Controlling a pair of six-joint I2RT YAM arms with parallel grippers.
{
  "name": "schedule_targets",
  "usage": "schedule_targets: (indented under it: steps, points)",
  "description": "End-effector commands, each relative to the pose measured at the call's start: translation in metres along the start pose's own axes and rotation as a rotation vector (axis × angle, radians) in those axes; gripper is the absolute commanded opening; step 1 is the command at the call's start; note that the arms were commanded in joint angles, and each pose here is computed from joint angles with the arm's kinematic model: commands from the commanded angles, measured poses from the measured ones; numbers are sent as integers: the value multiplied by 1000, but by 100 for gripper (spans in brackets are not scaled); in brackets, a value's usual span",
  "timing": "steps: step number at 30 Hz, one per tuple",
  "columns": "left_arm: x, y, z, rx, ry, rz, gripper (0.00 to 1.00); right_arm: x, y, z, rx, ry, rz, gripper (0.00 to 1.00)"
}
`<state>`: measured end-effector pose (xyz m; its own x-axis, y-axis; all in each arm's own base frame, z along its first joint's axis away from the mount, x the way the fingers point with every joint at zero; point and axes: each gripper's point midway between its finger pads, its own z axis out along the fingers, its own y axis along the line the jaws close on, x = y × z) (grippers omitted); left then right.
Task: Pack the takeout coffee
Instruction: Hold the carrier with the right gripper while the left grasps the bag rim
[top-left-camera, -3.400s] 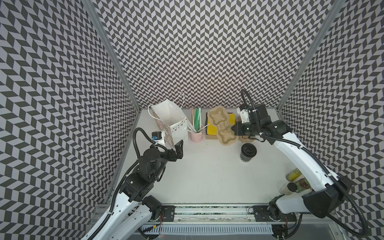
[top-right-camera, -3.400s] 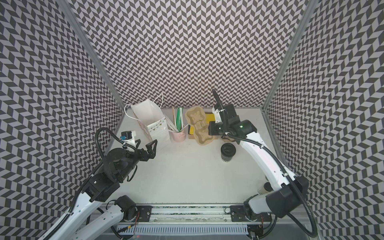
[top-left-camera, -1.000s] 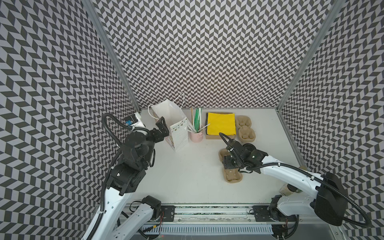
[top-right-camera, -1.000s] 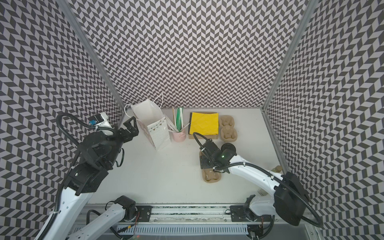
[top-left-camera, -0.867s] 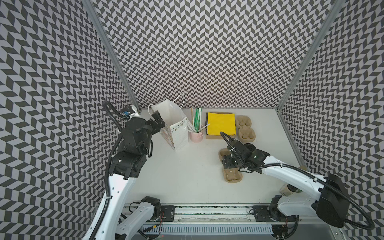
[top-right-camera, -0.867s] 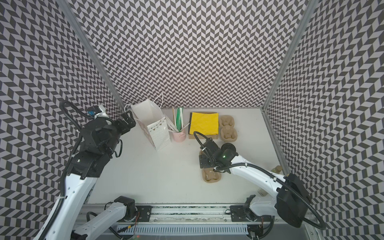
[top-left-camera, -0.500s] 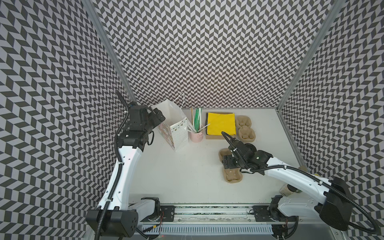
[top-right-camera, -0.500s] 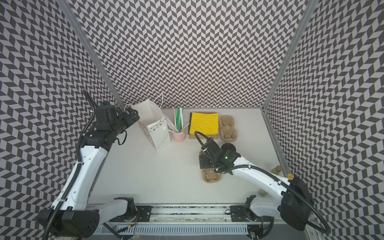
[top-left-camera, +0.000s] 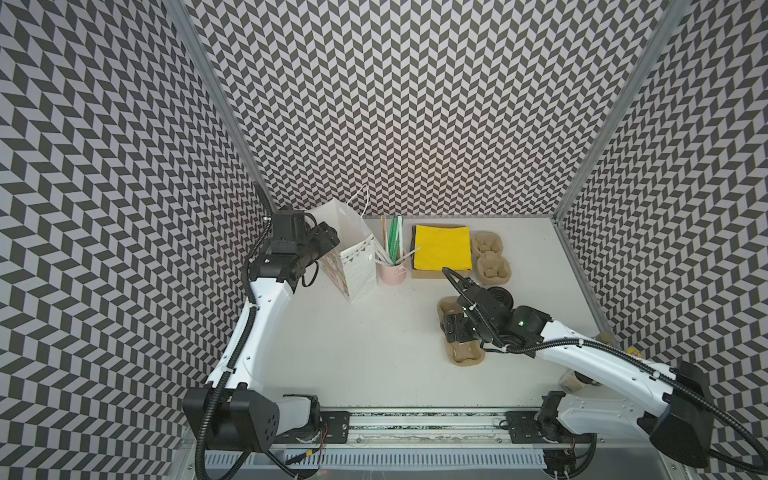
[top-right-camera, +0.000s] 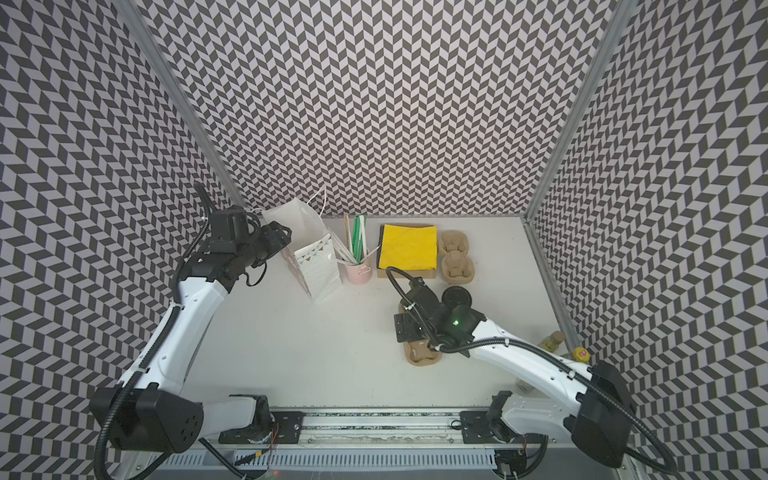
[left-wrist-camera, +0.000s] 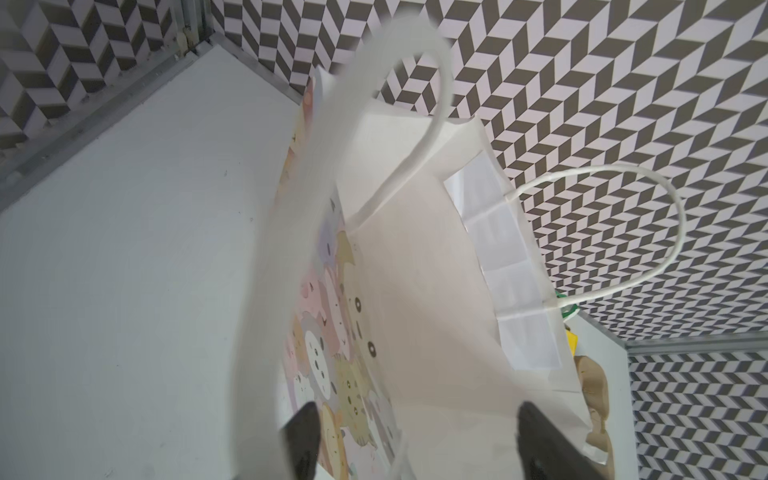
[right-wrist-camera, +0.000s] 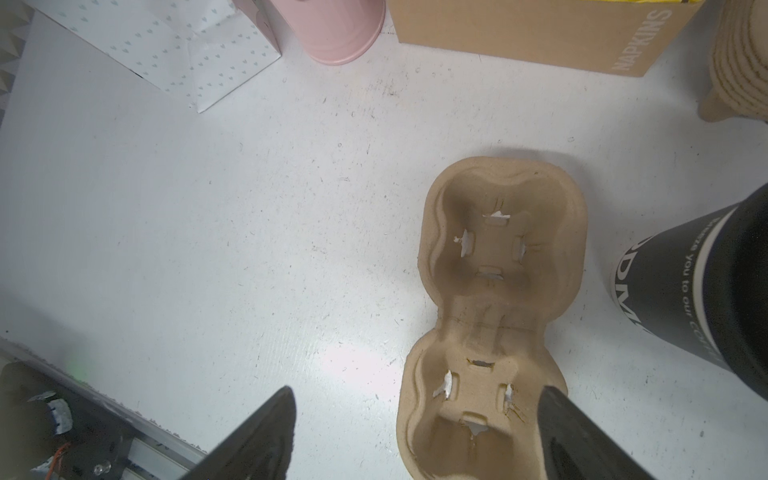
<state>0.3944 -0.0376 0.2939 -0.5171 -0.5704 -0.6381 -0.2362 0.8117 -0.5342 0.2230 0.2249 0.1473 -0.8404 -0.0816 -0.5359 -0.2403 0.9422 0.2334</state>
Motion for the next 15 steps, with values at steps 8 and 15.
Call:
schedule_targets:
  steps: [8,15]
  points:
    - [1,1,11,-6,-2,24,49,-1,-4,1,42,-20,0,89]
    - [2,5,15,-18,3,34,42,4,-5,4,46,-10,-6,89]
